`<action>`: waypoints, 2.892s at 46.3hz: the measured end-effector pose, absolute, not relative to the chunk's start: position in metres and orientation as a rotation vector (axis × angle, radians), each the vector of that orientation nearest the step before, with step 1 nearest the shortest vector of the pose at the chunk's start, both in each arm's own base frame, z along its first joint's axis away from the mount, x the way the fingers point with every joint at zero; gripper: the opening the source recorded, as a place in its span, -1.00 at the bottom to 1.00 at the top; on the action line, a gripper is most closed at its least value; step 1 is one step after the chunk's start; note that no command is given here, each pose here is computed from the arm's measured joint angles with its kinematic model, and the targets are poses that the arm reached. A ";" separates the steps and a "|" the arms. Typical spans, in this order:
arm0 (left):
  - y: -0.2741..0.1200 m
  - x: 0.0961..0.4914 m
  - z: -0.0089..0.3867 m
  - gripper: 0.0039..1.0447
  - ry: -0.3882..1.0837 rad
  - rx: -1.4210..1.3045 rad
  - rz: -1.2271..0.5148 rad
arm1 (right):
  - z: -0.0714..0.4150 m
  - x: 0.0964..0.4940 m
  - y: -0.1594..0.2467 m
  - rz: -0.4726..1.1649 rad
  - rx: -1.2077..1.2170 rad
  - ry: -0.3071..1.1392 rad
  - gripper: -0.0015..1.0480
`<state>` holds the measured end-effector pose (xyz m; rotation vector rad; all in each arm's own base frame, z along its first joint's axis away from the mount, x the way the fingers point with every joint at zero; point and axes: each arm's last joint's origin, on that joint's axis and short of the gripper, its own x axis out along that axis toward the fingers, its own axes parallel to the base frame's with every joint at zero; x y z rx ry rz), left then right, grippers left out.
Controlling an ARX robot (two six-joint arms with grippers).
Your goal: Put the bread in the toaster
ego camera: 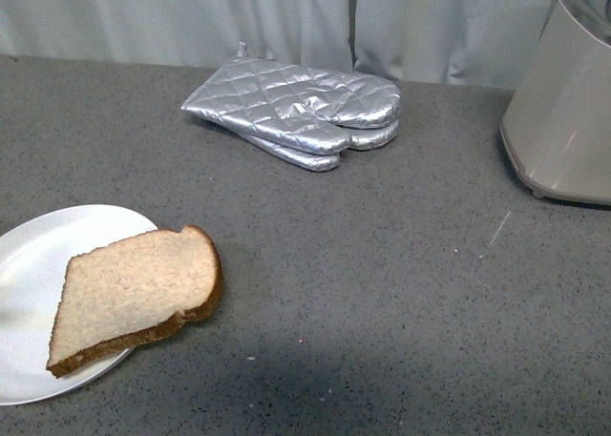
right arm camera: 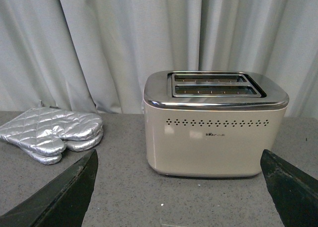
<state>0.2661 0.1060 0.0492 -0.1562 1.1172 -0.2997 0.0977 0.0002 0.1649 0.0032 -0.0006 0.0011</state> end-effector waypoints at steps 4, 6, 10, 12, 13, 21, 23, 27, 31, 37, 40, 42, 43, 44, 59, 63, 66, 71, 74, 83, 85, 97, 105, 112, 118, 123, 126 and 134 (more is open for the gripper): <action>0.104 0.266 0.049 -0.93 1.108 -0.189 -0.300 | 0.165 0.098 0.000 0.001 0.003 -0.001 0.82; 0.101 0.266 0.050 -0.94 1.102 -0.202 -0.304 | 0.165 0.098 0.000 0.002 0.003 -0.001 0.82; 0.095 0.268 0.051 -0.94 1.094 -0.223 -0.297 | 0.165 0.098 0.000 0.001 0.003 -0.001 0.82; 0.091 0.269 0.052 -0.94 1.087 -0.235 -0.298 | 0.165 0.098 0.000 0.001 0.003 -0.001 0.82; 0.089 0.271 0.054 -0.94 1.076 -0.239 -0.296 | 0.165 0.098 0.000 0.001 0.003 -0.001 0.82; 0.075 0.282 0.064 -0.94 1.023 -0.275 -0.277 | 0.165 0.098 0.000 0.001 0.003 -0.001 0.82; 0.069 0.286 0.068 -0.94 1.008 -0.291 -0.274 | 0.165 0.098 0.000 0.001 0.003 -0.001 0.82; 0.054 0.293 0.073 -0.94 0.994 -0.304 -0.260 | 0.165 0.098 0.000 0.001 0.003 -0.001 0.82; 0.038 0.298 0.075 -0.94 0.995 -0.311 -0.240 | 0.165 0.098 0.000 0.001 0.003 -0.001 0.82; 0.014 0.304 0.077 -0.94 0.982 -0.338 -0.234 | 0.165 0.098 0.000 0.001 0.003 -0.001 0.82; -0.002 0.307 0.079 -0.94 0.968 -0.357 -0.233 | 0.165 0.098 0.000 0.001 0.003 -0.001 0.82; -0.016 0.309 0.079 -0.94 0.959 -0.373 -0.247 | 0.165 0.098 0.000 0.001 0.003 -0.001 0.82; -0.019 0.309 0.079 -0.94 0.956 -0.372 -0.253 | 0.165 0.098 0.000 0.001 0.003 -0.001 0.82; -0.024 0.310 0.079 -0.94 0.956 -0.381 -0.255 | 0.165 0.098 0.000 0.001 0.003 -0.001 0.82; -0.115 0.306 0.052 -0.94 1.056 -0.397 -0.326 | 0.165 0.098 0.000 0.001 0.003 -0.001 0.82; -0.136 0.304 0.049 -0.94 1.062 -0.413 -0.344 | 0.165 0.098 0.000 0.001 0.003 -0.001 0.82; -0.149 0.303 0.048 -0.94 1.059 -0.420 -0.355 | 0.165 0.098 0.000 0.001 0.003 -0.001 0.82; -0.165 0.304 0.046 -0.94 1.060 -0.443 -0.351 | 0.165 0.098 0.000 0.001 0.003 -0.001 0.82; -0.172 0.305 0.046 -0.94 1.055 -0.449 -0.347 | 0.165 0.098 0.000 0.001 0.003 -0.001 0.82; -0.185 0.313 0.045 -0.84 1.043 -0.490 -0.314 | 0.165 0.098 0.000 0.001 0.003 -0.001 0.82; -0.185 0.314 0.045 -0.70 1.043 -0.498 -0.313 | 0.165 0.098 0.000 0.001 0.003 -0.001 0.82; -0.176 0.311 0.051 -0.12 1.024 -0.517 -0.301 | 0.165 0.098 0.000 0.001 0.003 -0.001 0.82; -0.144 0.298 0.058 0.29 0.997 -0.537 -0.254 | 0.165 0.098 0.000 0.001 0.003 -0.001 0.82; -0.092 0.270 0.078 0.74 0.948 -0.581 -0.209 | 0.165 0.098 0.000 0.001 0.003 -0.001 0.82; -0.040 0.233 0.105 0.87 0.847 -0.662 -0.134 | 0.165 0.098 0.000 0.002 0.003 -0.001 0.82; -0.002 0.187 0.124 0.88 0.753 -0.777 -0.092 | 0.165 0.098 0.000 0.001 0.003 -0.001 0.82; 0.012 0.157 0.133 0.88 0.714 -0.870 -0.078 | 0.165 0.098 0.000 0.001 0.003 -0.001 0.82; 0.017 0.108 0.152 0.46 0.195 -0.473 0.034 | 0.165 0.098 0.000 0.001 0.003 -0.001 0.82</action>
